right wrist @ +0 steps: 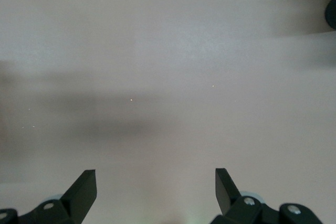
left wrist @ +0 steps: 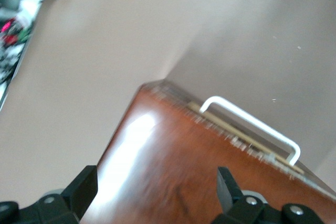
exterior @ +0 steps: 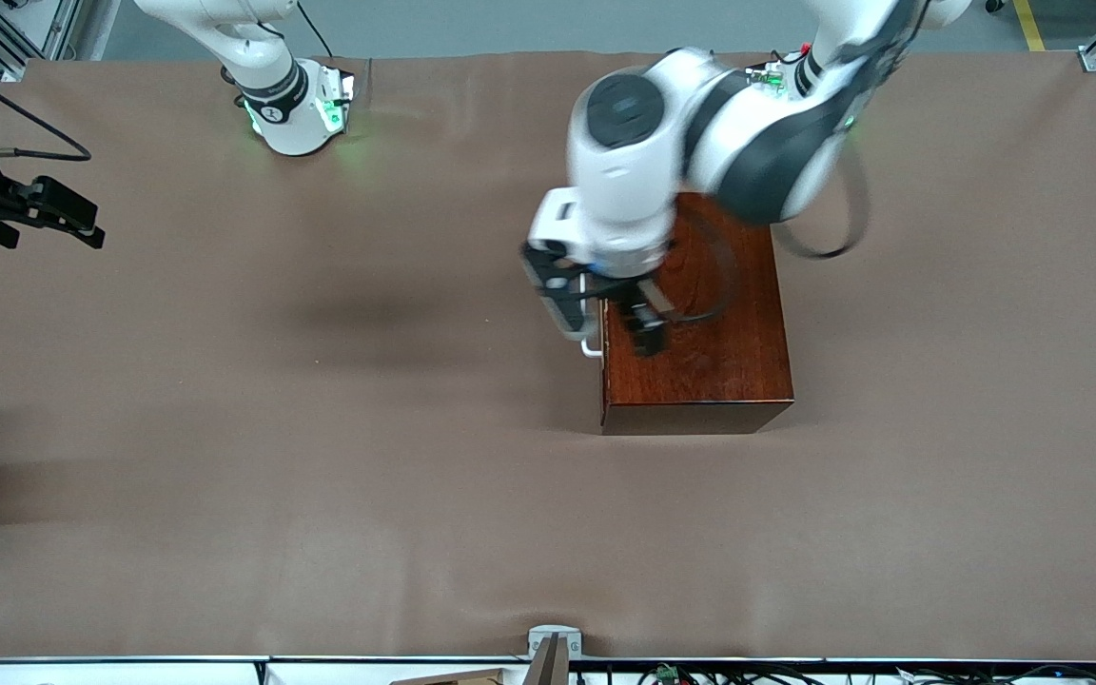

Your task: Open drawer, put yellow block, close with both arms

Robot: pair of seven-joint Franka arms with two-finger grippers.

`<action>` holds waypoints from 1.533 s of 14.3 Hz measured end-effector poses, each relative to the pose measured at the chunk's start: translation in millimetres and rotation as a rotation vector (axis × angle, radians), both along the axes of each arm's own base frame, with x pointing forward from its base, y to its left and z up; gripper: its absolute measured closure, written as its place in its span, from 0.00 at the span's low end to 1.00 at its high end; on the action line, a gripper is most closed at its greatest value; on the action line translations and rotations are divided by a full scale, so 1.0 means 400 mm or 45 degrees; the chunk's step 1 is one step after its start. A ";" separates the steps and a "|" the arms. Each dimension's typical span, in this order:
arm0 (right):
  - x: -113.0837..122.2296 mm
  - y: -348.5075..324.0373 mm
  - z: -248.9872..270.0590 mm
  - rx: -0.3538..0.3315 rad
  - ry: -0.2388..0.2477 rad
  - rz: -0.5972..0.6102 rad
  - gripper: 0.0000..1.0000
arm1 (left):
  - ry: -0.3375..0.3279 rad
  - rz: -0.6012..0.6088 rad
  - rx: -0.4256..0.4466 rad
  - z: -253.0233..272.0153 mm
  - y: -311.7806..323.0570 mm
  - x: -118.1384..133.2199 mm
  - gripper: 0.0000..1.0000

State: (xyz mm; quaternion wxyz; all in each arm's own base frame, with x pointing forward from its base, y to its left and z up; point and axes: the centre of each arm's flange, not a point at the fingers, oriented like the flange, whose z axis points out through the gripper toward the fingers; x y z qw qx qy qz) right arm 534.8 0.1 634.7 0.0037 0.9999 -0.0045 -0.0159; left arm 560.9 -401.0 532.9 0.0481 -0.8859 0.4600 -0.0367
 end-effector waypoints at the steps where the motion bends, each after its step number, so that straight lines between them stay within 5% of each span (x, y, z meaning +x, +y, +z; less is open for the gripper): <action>1: 0.000 0.001 0.000 0.000 0.000 0.001 0.00 | 0.000 0.083 -0.004 0.051 0.076 0.019 0.00; 9: 0.000 0.006 -0.001 0.000 0.001 0.006 0.00 | 0.043 0.652 -0.070 0.224 0.728 0.151 0.00; 13: 0.001 0.013 0.002 0.000 -0.003 0.012 0.00 | 0.102 0.882 -0.015 0.256 0.866 0.103 0.00; 17: 0.000 0.049 0.007 -0.001 -0.008 0.046 0.00 | 0.088 1.042 -0.108 0.237 1.001 0.077 0.00; 22: 0.003 -0.002 0.006 0.002 -0.009 -0.002 0.00 | 0.055 1.186 -0.143 0.204 0.946 0.037 0.00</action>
